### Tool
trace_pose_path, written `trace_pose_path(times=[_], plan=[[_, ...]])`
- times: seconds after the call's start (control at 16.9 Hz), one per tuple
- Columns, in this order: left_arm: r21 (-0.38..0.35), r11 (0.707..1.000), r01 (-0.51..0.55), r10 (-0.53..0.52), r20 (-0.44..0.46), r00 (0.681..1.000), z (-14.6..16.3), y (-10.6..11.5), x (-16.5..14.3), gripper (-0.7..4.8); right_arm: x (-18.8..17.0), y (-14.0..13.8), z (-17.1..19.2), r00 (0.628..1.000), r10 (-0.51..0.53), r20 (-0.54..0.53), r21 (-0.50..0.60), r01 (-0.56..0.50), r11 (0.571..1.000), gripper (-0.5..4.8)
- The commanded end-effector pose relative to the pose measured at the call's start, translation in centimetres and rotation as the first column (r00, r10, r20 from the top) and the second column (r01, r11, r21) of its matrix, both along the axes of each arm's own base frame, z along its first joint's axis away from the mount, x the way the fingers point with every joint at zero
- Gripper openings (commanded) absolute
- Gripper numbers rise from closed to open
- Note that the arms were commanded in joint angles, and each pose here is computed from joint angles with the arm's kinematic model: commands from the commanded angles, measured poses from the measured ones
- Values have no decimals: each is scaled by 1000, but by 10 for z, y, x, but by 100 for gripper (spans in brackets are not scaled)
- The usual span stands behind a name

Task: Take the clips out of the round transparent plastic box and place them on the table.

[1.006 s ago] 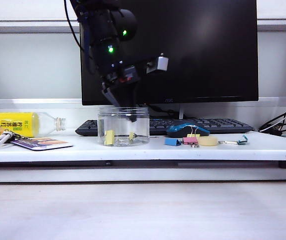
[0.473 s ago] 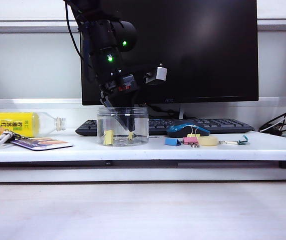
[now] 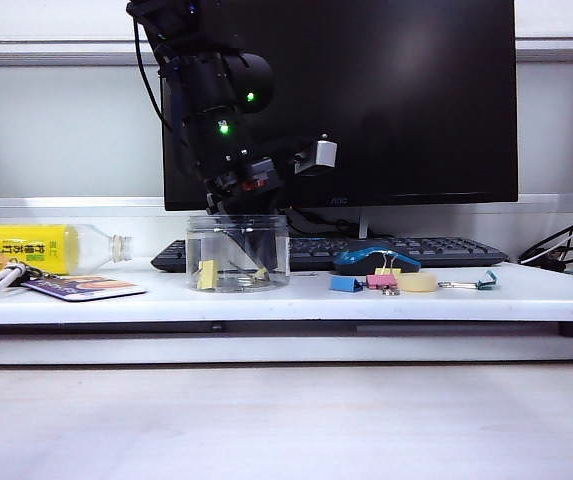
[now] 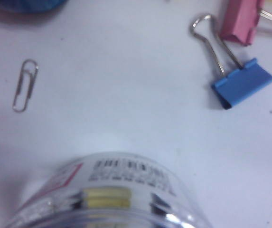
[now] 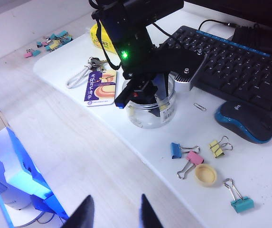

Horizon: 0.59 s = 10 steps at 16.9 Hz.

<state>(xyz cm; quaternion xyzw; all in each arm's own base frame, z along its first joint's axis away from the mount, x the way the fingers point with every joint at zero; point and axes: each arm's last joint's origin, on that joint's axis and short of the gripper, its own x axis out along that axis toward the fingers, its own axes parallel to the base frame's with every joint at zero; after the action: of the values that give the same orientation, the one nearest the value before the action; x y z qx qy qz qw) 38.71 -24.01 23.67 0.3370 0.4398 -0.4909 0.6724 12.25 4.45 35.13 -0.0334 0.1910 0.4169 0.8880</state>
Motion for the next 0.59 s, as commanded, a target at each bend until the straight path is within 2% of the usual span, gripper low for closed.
trace_pose_path(times=[0.06,0.24,0.3,0.35,0.41,0.59], plan=[[7,1000,-2,3,-12,1000,-4,-1,1,86,0,0,3,1000,7,23,5,-7,1000,126],[5,1000,-8,8,-14,1000,-3,-1,0,87,0,0,3,1000,7,24,6,-7,1000,126],[9,1000,-9,9,-20,1000,-3,-1,0,118,0,0,3,1000,7,24,6,-7,1000,126],[18,1000,-9,10,-26,1000,-2,0,-1,207,0,0,3,1000,7,24,6,-7,1000,126],[21,1000,-10,11,-25,1000,-2,1,-1,225,0,0,3,1000,7,24,6,-7,1000,126],[35,999,-15,15,-15,1000,-2,1,-1,225,0,0,3,1000,7,23,6,-7,1000,126]])
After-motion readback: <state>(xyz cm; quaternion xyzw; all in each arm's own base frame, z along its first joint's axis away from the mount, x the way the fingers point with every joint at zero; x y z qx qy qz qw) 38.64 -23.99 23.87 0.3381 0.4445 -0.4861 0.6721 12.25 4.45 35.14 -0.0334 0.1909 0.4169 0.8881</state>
